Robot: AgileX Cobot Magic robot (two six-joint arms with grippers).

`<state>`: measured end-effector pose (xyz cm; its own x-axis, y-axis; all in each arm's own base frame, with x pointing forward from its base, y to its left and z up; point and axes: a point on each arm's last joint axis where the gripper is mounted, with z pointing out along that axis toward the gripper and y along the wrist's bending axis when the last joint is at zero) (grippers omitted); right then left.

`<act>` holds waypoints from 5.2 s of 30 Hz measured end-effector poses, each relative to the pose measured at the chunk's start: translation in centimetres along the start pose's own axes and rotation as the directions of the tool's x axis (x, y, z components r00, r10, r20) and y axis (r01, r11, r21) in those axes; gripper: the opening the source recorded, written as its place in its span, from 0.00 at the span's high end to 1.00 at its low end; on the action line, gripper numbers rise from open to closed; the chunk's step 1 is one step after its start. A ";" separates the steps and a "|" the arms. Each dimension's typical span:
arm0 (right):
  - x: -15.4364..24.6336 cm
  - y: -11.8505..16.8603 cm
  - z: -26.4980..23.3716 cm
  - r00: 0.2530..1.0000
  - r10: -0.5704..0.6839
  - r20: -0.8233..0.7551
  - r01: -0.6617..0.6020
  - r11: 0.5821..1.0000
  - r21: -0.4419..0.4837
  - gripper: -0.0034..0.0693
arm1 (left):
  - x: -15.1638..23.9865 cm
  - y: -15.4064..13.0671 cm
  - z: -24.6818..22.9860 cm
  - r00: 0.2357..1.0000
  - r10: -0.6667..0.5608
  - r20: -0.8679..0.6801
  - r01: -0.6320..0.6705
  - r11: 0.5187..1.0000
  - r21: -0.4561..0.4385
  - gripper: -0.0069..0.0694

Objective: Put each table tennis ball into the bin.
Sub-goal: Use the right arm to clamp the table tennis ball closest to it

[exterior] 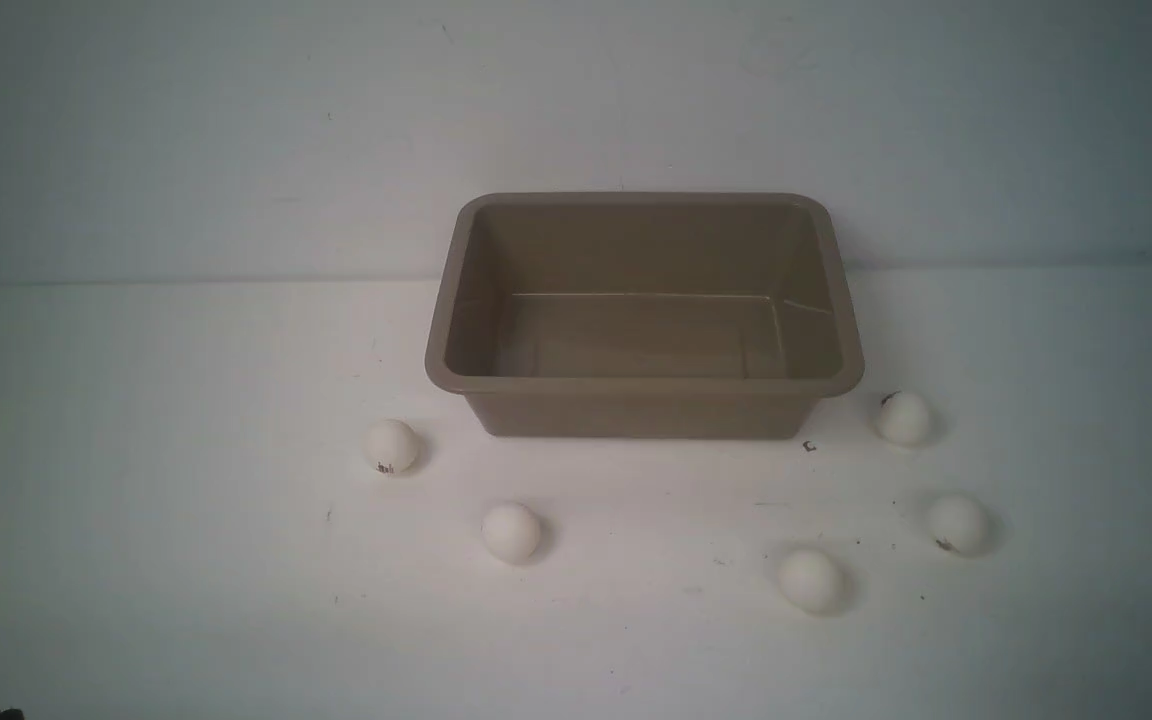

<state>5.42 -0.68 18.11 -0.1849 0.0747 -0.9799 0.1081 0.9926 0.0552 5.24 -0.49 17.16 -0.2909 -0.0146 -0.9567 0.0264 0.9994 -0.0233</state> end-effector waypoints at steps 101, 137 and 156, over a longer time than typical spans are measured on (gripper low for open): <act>-15.4 4.0 -4.9 0.977 0.180 0.113 -0.123 0.913 -0.388 0.97 | -9.6 -2.1 -3.8 0.787 -0.539 0.300 0.400 0.816 0.417 0.92; -14.9 4.7 12.0 0.747 -0.153 -0.647 -0.092 0.940 -0.328 0.94 | -14.7 -0.3 12.6 0.762 -0.001 -0.647 0.116 0.984 0.136 0.92; -8.1 6.2 23.0 0.571 -0.270 -0.775 -0.049 0.931 -0.361 0.64 | -15.5 -2.6 12.5 0.815 0.054 -0.577 0.210 0.901 0.381 0.92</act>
<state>30.07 2.65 22.02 -0.8920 -0.1513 -0.4260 -0.2425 0.9554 0.1683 21.62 -3.22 28.44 -0.7875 0.0606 -0.6133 0.3268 0.8847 -0.3323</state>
